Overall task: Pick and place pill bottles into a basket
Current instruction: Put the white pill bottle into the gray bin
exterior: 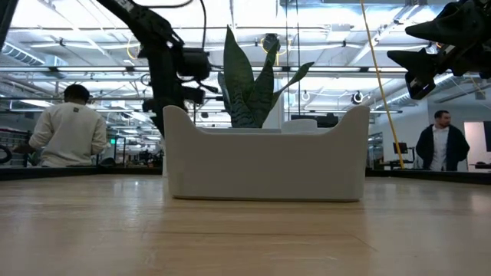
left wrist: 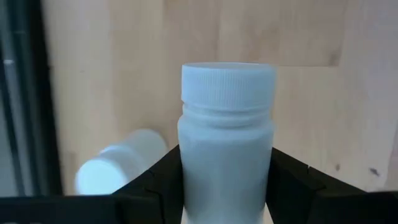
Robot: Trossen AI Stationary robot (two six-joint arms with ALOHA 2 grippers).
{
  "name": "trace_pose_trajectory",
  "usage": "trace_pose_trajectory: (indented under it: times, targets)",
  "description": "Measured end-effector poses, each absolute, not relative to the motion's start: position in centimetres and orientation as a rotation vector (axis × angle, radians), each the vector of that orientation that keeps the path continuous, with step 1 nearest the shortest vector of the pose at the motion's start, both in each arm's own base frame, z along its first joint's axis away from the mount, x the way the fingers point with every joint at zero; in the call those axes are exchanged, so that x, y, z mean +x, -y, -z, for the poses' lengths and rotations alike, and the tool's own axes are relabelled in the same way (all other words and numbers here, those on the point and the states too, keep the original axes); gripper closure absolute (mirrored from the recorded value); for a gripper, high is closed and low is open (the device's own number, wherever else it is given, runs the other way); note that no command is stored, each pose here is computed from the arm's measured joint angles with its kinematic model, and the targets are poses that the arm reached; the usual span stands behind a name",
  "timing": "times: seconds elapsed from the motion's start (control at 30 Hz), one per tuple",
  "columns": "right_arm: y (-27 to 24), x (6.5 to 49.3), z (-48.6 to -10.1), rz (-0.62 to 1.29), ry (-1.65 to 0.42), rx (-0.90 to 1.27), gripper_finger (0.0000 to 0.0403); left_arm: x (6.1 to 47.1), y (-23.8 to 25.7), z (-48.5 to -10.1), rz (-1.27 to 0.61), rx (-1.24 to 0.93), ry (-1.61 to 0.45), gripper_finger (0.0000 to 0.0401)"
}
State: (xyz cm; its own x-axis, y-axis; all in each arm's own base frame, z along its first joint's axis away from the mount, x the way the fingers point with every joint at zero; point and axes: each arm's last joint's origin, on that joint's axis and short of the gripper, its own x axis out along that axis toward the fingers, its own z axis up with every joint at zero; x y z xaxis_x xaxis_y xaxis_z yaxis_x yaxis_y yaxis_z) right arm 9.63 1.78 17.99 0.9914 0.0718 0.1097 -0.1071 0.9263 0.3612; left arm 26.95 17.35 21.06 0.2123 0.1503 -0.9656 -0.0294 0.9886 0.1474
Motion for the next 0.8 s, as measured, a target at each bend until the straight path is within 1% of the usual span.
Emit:
trace_pose_trajectory:
  times: [0.13, 0.37, 0.43, 0.57, 0.63, 0.73, 0.8]
  targets:
    - [-1.8, 9.6, -18.0, -0.092, 0.095, 0.375, 0.0209, 26.0, -16.8, -23.4, -0.219, 0.067, -1.296, 0.0218]
    - [-1.8, 9.6, -18.0, -0.092, 0.095, 0.368, 0.0209, 24.2, -15.0, -27.8, -0.363, -0.132, -1.095, 0.0214]
    - [-1.8, 9.6, -18.0, -0.086, 0.099, 0.287, 0.0208, 23.6, -14.3, -29.0, -0.392, -0.189, -1.033, 0.0214]
    - [-1.8, 9.6, -18.0, -0.079, 0.104, 0.146, 0.0207, 22.5, -12.9, -31.4, -0.396, -0.324, -0.884, 0.0213]
    - [-1.8, 9.6, -18.0, -0.073, 0.106, 0.108, 0.0207, 22.1, -12.2, -32.5, -0.371, -0.394, -0.804, 0.0213]
    - [-1.6, 9.6, -18.1, -0.014, 0.115, 0.035, 0.0207, 21.8, -11.0, -34.2, -0.322, -0.465, -0.678, 0.0213]
    - [-1.5, 9.6, -18.4, 0.015, 0.152, 0.036, 0.0207, 21.6, -10.3, -35.2, -0.284, -0.495, -0.610, 0.0213]
